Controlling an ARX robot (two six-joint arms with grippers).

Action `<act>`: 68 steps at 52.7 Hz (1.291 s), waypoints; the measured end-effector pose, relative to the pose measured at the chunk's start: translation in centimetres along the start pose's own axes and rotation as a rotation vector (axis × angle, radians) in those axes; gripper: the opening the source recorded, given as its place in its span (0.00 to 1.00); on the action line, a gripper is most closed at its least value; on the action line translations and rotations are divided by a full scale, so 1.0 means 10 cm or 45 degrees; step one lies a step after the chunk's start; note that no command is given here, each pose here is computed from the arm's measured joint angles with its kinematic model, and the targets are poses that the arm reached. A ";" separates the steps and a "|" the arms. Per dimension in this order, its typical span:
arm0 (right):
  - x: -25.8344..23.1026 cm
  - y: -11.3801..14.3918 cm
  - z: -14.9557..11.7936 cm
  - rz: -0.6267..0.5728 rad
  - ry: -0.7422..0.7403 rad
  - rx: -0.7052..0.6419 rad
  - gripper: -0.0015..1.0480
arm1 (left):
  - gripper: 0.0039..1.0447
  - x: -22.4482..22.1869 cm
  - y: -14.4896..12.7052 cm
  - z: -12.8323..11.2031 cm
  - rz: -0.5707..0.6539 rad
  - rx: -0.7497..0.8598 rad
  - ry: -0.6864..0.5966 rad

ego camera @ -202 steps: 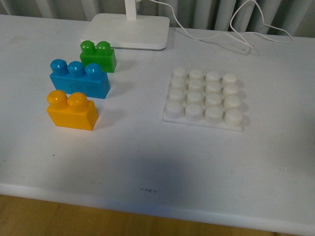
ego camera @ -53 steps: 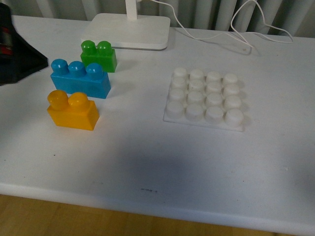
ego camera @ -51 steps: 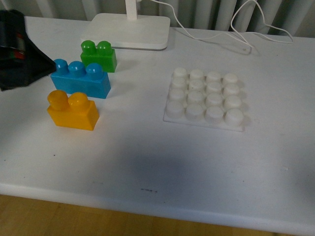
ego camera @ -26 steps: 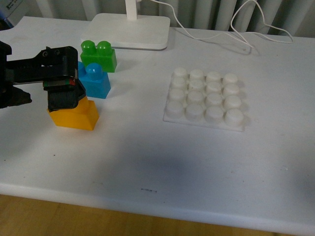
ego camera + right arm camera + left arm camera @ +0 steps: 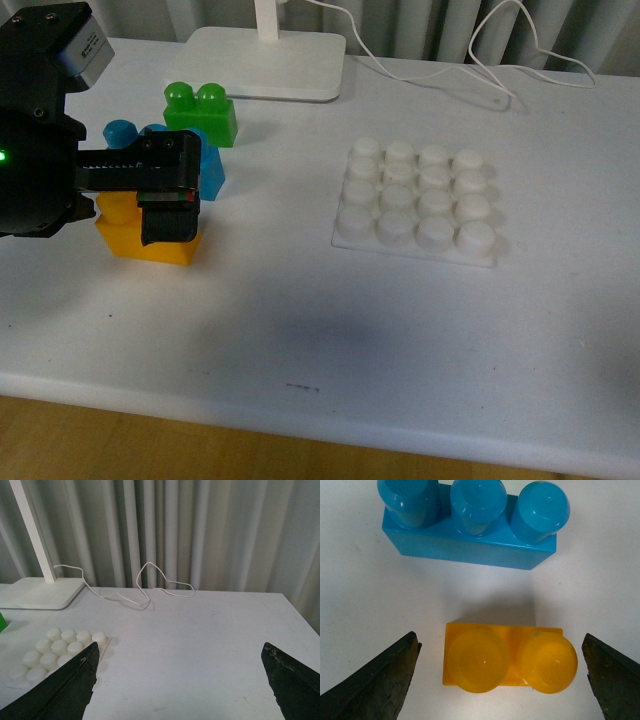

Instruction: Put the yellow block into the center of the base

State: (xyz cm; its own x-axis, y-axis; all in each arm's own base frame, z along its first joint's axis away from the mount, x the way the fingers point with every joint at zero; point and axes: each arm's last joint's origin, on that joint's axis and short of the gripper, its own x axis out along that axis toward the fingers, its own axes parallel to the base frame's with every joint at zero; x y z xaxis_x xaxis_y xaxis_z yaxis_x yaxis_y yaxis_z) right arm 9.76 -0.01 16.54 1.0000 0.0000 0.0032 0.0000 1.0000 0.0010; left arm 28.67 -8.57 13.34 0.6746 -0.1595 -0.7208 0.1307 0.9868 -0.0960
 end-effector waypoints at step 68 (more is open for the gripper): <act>0.00 0.00 0.00 0.000 0.000 0.000 0.91 | 0.63 -0.25 -0.27 0.39 -0.076 0.024 -0.023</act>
State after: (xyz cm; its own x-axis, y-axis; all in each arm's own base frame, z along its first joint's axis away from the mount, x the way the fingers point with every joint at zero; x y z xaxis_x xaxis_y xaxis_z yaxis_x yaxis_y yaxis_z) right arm 9.76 -0.01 16.54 1.0000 0.0000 0.0032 0.0000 1.0000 0.0010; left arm 29.47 -10.93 18.07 0.6782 -0.2189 -0.7015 0.1848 0.9747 -0.1256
